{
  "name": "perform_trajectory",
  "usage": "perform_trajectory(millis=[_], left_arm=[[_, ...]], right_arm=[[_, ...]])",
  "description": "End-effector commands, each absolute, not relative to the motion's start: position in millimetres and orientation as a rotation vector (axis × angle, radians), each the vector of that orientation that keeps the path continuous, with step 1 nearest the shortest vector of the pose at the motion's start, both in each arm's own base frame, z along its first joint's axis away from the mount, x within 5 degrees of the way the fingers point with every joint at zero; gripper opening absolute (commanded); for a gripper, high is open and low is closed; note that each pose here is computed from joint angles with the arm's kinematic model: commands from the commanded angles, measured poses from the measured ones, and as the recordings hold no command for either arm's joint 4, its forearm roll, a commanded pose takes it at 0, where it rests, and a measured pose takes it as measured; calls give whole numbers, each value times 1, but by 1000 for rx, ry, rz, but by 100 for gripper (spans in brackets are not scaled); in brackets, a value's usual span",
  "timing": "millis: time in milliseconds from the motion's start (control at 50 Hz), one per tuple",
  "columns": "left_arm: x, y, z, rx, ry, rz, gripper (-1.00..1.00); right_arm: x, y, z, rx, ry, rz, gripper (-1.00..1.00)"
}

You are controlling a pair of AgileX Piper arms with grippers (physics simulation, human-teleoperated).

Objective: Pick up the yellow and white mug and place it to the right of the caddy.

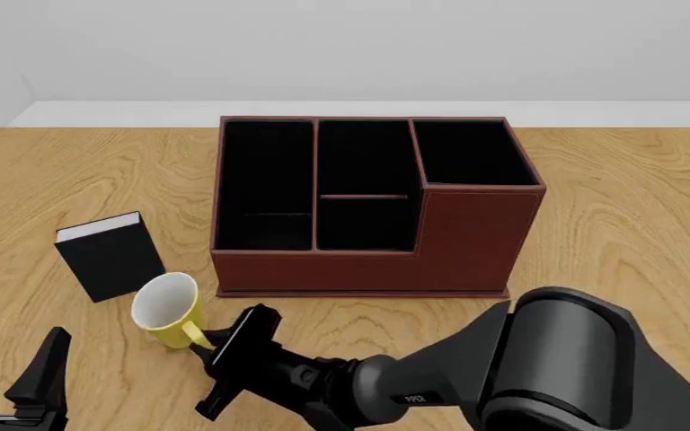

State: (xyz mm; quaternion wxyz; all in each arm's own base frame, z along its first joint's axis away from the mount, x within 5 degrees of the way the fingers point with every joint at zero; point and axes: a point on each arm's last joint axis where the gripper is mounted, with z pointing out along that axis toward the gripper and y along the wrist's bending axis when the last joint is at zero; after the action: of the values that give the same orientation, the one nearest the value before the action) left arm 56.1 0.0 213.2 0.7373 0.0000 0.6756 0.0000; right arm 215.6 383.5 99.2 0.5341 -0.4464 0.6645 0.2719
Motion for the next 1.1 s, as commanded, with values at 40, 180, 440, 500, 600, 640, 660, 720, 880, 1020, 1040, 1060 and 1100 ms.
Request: perform_trajectory(millis=[40,180,440,500,600,640,660,720,880,1020,1040,1060,1100], left_arm=[[56,0,213,0,1484,0,100],[56,0,213,0,1484,0,100],[56,0,213,0,1484,0,100],[56,0,213,0,1484,0,100],[56,0,213,0,1484,0,100],[56,0,213,0,1484,0,100],[56,0,213,0,1484,0,100],[56,0,213,0,1484,0,100],[56,0,213,0,1484,0,100],[56,0,213,0,1484,0,100],[56,0,213,0,1484,0,100],[56,0,213,0,1484,0,100],[56,0,213,0,1484,0,100]], right_arm=[[218,379,102,-1057,1584,633,-100],[218,371,107,-1106,1547,574,-100],[210,361,126,-1112,1515,571,-100],[207,359,130,-1113,1497,572,-100],[200,355,138,-1115,1470,577,-100],[197,355,141,-1116,1462,584,-100],[196,355,141,-1118,1458,585,-100],[190,355,145,-1127,1439,592,-100],[188,349,152,-1120,1420,588,-100],[186,342,159,-1118,1404,580,-100],[186,341,161,-1116,1403,579,-100],[186,340,161,-1113,1403,579,-100],[185,335,165,-1109,1398,576,-100]])
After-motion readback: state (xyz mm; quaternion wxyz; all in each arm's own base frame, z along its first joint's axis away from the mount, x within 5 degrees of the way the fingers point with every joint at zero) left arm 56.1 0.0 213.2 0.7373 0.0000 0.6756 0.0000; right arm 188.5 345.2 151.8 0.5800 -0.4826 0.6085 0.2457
